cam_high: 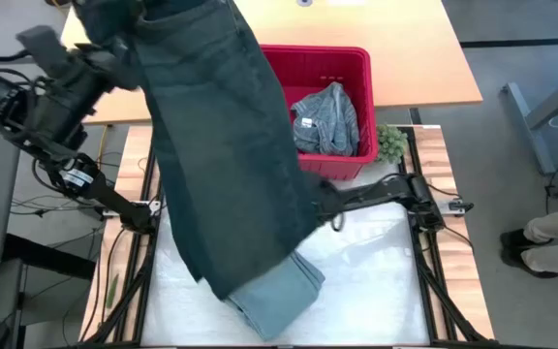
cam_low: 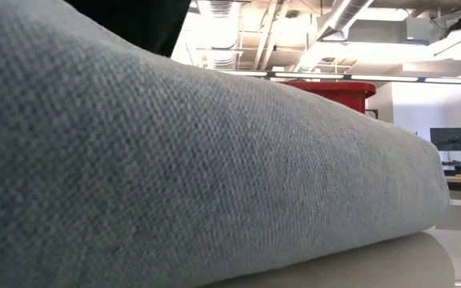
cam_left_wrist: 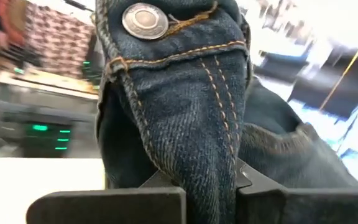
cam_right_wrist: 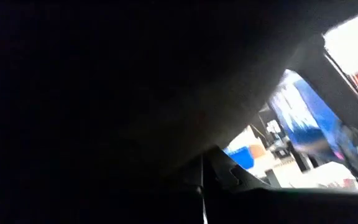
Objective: Fold Laundry from Bin
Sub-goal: Fold the dark blue pants
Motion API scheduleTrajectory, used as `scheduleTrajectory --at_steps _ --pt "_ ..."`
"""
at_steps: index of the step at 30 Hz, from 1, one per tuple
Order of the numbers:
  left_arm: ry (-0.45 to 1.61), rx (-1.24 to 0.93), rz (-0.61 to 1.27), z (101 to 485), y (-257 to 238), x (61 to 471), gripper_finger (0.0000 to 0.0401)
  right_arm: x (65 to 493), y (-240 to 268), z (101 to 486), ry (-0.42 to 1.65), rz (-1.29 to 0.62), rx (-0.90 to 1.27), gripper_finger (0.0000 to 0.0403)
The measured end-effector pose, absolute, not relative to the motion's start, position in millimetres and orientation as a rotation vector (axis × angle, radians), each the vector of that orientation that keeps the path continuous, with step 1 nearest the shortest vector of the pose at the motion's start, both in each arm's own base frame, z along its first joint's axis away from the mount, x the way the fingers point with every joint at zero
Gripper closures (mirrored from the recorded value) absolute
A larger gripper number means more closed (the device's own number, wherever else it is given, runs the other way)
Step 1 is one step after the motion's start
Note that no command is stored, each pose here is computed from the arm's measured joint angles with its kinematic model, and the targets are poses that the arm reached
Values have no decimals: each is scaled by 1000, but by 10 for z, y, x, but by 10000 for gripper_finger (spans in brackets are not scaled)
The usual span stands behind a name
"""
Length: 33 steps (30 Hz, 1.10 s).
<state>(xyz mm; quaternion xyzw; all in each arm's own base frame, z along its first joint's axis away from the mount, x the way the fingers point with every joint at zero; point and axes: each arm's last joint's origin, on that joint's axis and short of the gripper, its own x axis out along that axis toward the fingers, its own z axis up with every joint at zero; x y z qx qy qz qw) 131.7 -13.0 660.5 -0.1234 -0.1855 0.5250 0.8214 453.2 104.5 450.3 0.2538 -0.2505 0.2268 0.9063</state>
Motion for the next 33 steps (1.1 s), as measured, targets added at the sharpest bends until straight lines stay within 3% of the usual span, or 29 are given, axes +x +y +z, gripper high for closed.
scheduleTrajectory --at_steps 7,12,18,24,29,33 --pt "-124 -48 1190 6375 -207 1627 373 4018 1266 4997 -598 520 460 387" --pt "-47 -33 1179 6257 -345 1727 328 3649 1254 5249 -459 452 366 387" --pt "-151 -236 1065 6278 -515 1595 264 3228 1233 5456 -371 350 298 387" --pt "-368 -650 951 6264 -553 1451 217 3118 1344 5490 -375 352 252 387" --pt "-465 -879 805 6176 -562 1415 205 3110 1398 5477 -369 370 241 387" --pt "-434 -898 778 6061 -489 1280 210 3112 1413 5469 -369 368 216 387"
